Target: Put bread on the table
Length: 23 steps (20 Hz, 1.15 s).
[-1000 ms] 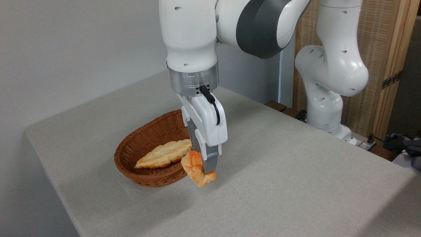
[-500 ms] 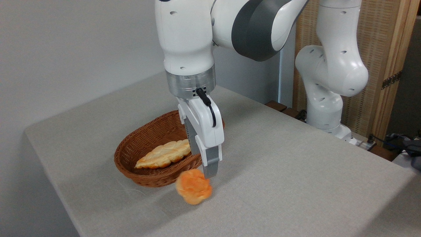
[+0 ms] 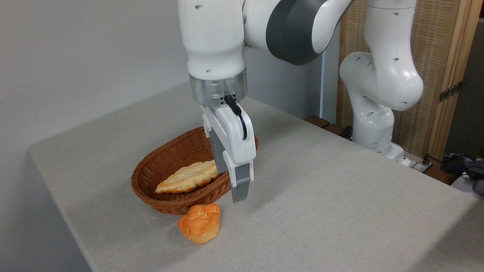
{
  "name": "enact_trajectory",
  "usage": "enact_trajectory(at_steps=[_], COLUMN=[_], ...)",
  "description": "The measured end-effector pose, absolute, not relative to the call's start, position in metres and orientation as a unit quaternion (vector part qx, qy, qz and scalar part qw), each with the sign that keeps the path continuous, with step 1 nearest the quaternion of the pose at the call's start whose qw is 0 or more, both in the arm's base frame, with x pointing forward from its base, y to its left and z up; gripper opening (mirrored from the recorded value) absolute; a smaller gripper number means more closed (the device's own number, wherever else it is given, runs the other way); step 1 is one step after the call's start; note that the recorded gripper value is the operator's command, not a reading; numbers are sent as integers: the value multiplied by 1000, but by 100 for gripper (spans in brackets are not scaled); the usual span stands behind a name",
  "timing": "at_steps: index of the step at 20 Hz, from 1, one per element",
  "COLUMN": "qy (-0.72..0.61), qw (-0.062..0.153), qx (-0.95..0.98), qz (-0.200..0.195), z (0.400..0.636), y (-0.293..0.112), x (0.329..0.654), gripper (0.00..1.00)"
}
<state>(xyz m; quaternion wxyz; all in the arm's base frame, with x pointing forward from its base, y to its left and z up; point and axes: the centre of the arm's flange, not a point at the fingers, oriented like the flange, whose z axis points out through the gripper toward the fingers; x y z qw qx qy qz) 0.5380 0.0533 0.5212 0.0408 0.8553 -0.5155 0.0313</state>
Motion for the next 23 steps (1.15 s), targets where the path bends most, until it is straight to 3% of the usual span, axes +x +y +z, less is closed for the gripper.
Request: enact_trajectory(at_steps=[6, 13, 19, 23], qy=[-497, -419, -404, -391], qw=[22, 21, 18, 9], qx=[865, 904, 912, 919], qz=[64, 79, 69, 60], z=[563, 585, 589, 588], y=[27, -26, -57, -57], x=[543, 546, 542, 542], gripper=[100, 100, 100, 100])
